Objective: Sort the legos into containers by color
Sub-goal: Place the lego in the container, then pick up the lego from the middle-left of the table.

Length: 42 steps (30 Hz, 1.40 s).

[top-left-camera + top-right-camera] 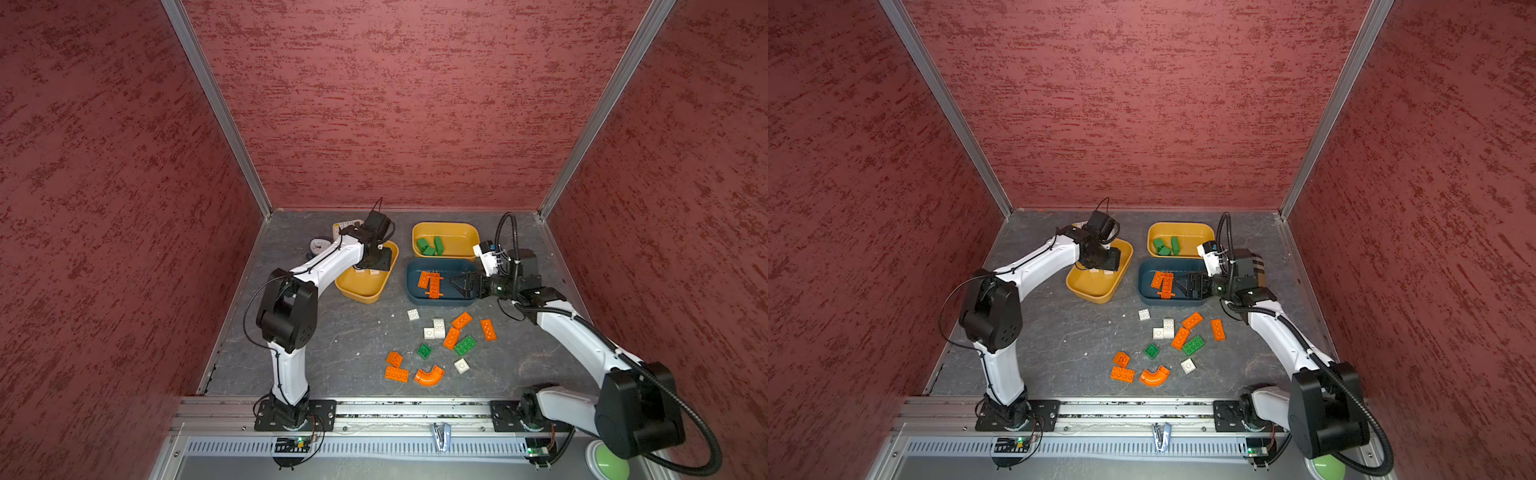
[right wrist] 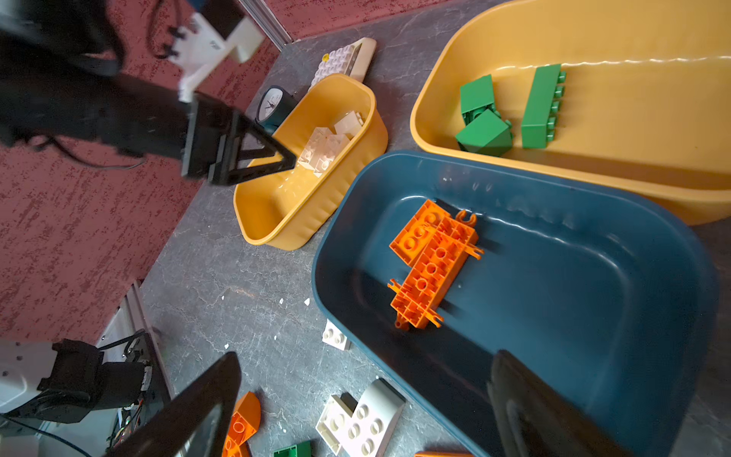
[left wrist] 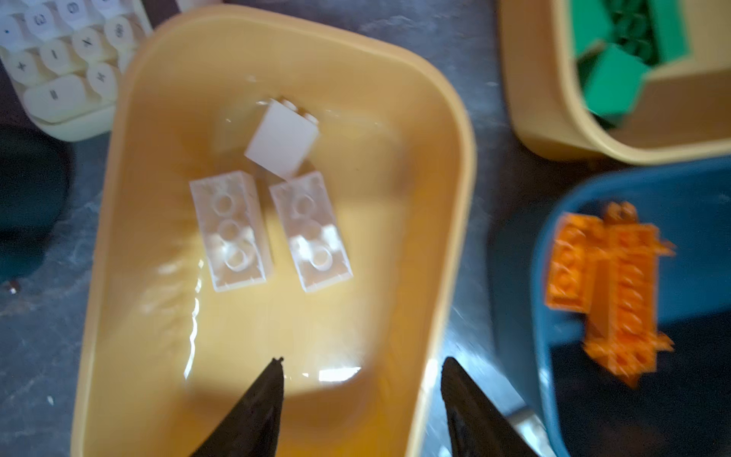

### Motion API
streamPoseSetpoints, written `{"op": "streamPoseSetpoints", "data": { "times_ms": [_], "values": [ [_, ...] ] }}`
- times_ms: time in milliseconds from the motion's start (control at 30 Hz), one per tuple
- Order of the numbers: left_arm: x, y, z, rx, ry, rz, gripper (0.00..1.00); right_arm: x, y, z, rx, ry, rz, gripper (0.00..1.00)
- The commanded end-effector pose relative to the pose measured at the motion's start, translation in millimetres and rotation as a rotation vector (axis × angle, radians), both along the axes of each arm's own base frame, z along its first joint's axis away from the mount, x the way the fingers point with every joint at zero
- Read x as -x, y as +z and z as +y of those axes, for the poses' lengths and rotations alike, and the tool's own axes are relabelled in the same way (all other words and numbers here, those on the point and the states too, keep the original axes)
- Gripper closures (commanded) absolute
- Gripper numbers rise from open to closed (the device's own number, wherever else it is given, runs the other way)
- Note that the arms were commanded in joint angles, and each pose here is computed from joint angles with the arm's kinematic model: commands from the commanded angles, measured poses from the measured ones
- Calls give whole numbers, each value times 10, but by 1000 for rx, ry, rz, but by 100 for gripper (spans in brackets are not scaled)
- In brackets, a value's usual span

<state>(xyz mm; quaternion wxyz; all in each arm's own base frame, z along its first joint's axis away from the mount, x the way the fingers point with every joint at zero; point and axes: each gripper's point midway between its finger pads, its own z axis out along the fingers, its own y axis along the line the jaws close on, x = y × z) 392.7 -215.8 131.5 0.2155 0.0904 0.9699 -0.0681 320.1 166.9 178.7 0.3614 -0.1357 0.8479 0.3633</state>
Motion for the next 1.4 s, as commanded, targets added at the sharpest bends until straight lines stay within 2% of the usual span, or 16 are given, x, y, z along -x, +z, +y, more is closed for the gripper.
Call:
{"op": "streamPoseSetpoints", "data": {
  "times_ms": [0, 167, 367, 567, 700, 833, 1033, 1167, 1367],
  "values": [
    [428, 55, -122, 24, 15, 29, 35, -39, 116, 29, 7, 20, -45, 1],
    [1109, -49, -278, 55, 57, 105, 35, -57, 125, 42, 4, 27, -47, 1],
    [1788, -208, -405, 48, 107, 179, 35, -41, 107, 45, 6, 33, -45, 1],
    [2251, -403, -459, 54, 238, 241, 34, -23, 86, 58, -6, 40, -38, 1],
    [2368, -495, -405, 84, 452, 251, 33, -8, 112, 81, -19, 50, -42, 1],
    [2465, -608, -390, 209, 685, 285, 33, 4, 139, 91, -31, 54, -45, 1],
    [2543, -656, -319, 218, 888, 294, 32, 15, 153, 112, -53, 59, -47, 1],
    [2495, -741, -419, 287, 947, 300, 32, 16, 144, 123, -58, 63, -47, 1],
    [2476, -871, -508, 284, 979, 328, 33, 13, 127, 136, -68, 68, -42, 1]
  ]
}}
